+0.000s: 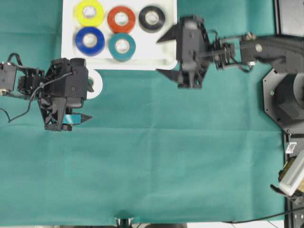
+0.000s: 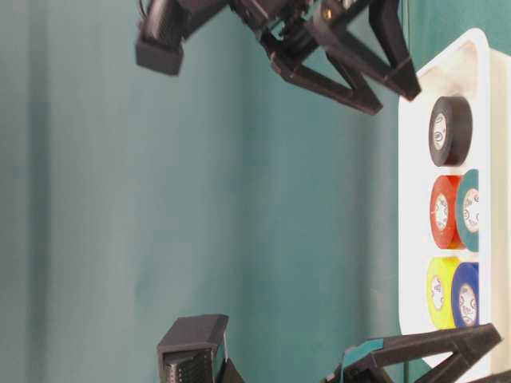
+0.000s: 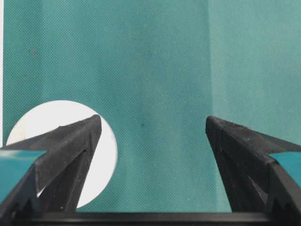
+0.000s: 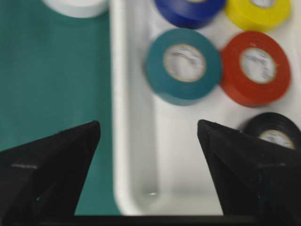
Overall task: Put the tape alternately from left to right into the white case.
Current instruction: 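Release the black tape and raise the right gripper, then lower the left gripper onto the white tape roll and grasp it, then carry the white tape into the tray below the black tape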
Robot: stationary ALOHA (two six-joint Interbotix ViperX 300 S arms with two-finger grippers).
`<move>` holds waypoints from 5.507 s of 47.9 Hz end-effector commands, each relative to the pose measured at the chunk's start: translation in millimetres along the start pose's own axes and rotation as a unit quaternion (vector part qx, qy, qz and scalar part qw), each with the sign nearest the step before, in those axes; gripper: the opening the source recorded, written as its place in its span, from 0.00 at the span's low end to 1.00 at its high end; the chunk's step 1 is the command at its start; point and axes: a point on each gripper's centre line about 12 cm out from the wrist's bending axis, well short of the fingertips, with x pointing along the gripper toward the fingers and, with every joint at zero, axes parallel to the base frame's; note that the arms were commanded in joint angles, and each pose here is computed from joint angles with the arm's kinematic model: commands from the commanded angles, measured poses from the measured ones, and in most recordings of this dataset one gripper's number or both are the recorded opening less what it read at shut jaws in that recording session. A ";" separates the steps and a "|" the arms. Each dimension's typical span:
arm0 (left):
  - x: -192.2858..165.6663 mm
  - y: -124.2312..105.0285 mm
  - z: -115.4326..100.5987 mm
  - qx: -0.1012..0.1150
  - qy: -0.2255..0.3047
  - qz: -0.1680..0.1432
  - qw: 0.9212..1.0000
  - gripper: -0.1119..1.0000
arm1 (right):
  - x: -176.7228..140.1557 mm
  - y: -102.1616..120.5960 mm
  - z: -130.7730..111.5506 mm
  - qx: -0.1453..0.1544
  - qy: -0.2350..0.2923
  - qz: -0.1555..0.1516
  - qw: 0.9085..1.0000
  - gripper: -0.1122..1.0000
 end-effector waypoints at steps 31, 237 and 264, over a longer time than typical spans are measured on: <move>-4.3 -1.4 5.0 0.000 -0.010 -0.002 1.000 0.98 | -26.7 49.9 -3.8 -0.040 -0.035 0.071 0.996 0.86; 39.3 113.8 93.3 -0.084 -0.059 0.093 0.990 0.34 | -27.1 53.1 0.2 -0.039 -0.049 0.081 0.995 0.86; 61.5 125.5 114.5 -0.060 -0.069 0.099 0.991 0.34 | -27.1 53.1 -0.4 -0.039 -0.048 0.081 0.995 0.86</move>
